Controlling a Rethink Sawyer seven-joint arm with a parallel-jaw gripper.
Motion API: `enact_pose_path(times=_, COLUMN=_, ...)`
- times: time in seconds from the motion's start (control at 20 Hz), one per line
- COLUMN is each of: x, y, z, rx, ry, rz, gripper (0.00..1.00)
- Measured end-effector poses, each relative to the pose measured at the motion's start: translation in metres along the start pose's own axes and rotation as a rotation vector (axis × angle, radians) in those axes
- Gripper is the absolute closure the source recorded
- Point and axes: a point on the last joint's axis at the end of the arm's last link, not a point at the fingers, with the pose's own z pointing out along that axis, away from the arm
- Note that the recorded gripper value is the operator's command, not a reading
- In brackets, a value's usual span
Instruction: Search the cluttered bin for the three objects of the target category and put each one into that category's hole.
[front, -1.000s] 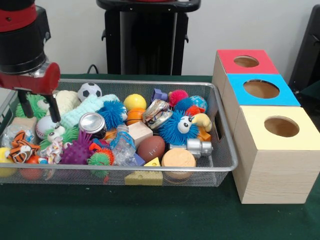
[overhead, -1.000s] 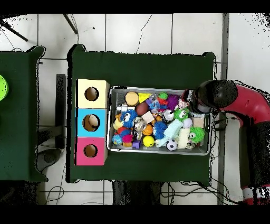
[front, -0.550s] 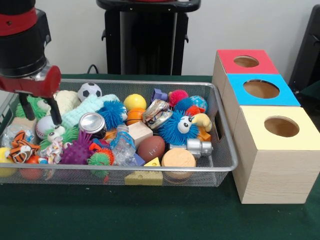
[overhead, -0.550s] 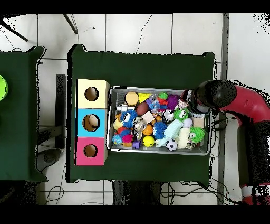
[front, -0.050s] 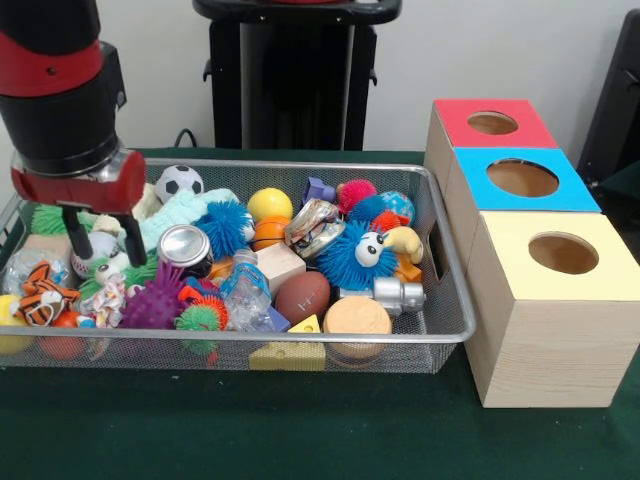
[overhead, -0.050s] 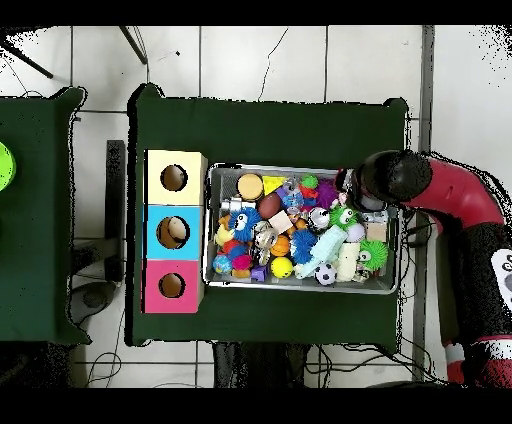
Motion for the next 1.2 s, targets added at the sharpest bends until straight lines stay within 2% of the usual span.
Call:
enact_pose_path(times=0.4, x=0.000, y=0.003, z=0.027, rx=-0.017, ry=0.013, rz=0.004, gripper=0.00)
enact_pose_path(times=0.7, x=-0.010, y=-0.004, z=0.041, rx=-0.021, ry=0.005, rz=0.020, gripper=0.00)
enact_pose_path(times=0.9, x=-0.017, y=-0.010, z=0.038, rx=-0.016, ry=0.002, rz=0.029, gripper=0.00)
enact_pose_path(times=1.2, x=-0.025, y=-0.031, z=0.016, rx=0.000, ry=0.024, rz=0.055, gripper=0.00)
